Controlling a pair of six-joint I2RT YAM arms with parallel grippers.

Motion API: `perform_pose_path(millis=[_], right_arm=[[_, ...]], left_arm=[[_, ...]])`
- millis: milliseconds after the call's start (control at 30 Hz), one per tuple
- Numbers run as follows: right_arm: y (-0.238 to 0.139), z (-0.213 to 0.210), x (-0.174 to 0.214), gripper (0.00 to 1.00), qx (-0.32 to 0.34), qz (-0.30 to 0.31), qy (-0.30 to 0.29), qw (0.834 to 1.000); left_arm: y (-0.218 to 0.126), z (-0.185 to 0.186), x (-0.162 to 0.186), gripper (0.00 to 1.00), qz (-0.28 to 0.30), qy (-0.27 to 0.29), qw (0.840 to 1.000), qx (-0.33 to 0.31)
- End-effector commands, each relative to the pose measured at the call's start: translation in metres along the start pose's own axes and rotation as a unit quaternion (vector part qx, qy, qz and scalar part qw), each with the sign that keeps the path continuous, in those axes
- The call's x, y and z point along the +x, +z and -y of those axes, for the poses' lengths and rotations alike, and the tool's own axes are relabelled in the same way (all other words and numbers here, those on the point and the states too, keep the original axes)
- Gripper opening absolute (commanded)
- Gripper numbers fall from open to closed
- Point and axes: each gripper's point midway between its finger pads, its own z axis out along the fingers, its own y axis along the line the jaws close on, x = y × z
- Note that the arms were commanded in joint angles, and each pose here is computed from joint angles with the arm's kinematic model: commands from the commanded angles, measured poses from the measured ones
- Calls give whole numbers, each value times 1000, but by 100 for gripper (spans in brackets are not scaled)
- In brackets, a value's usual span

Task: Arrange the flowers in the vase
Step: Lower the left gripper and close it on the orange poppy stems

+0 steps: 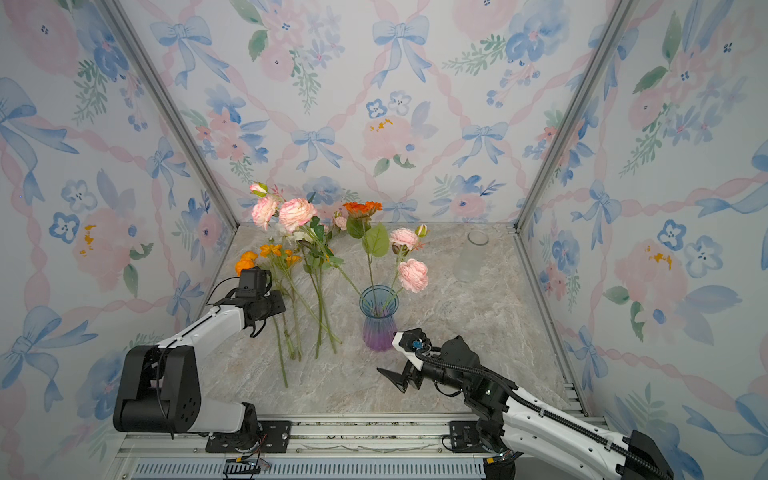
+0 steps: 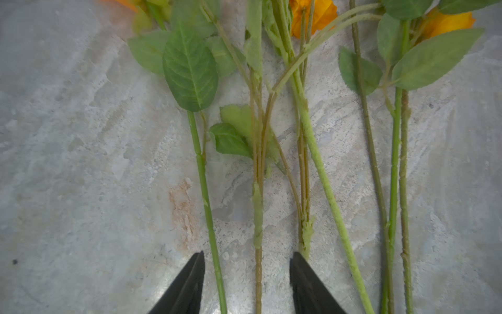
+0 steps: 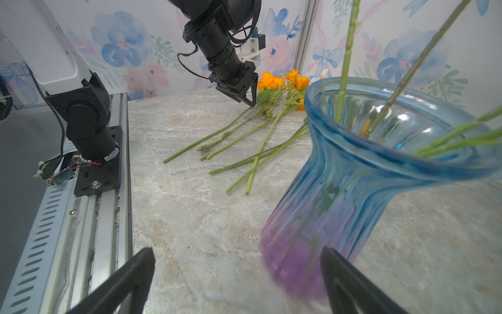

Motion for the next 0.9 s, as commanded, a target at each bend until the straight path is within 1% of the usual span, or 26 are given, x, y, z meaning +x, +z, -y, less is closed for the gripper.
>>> perform_pose_path(millis=[0,133,233,433,533,700,733,833,867], right_arm=[[2,-2,-20,97,-4,23,-8,1000],[2,-2,-20,97,-4,24,-8,1000],[0,-1,-21,97,0,27,-9,1000],[-3,2,-21,97,10,29,-12,999],[-2,3,-20,97,11,26,-12,1000],[-2,3,-21,97,11,27,-12,999],[-2,3,-20,97,13,26,-13,999],[-2,6,-19,97,19,24,-13,999],[-3,7,-19,97,20,25,-12,999]], left_arm=[[7,6,0,46,-15,10,1000,12],[19,0,-5,43,-19,17,1000,-16],[27,1,-4,41,-27,20,999,-18],[42,3,-4,32,-44,24,999,-21],[44,3,-2,31,-48,22,998,-20],[46,4,0,25,-53,29,998,-17],[46,6,0,22,-54,28,998,-11],[45,11,0,8,-56,24,998,1],[44,12,-1,5,-55,24,998,3]])
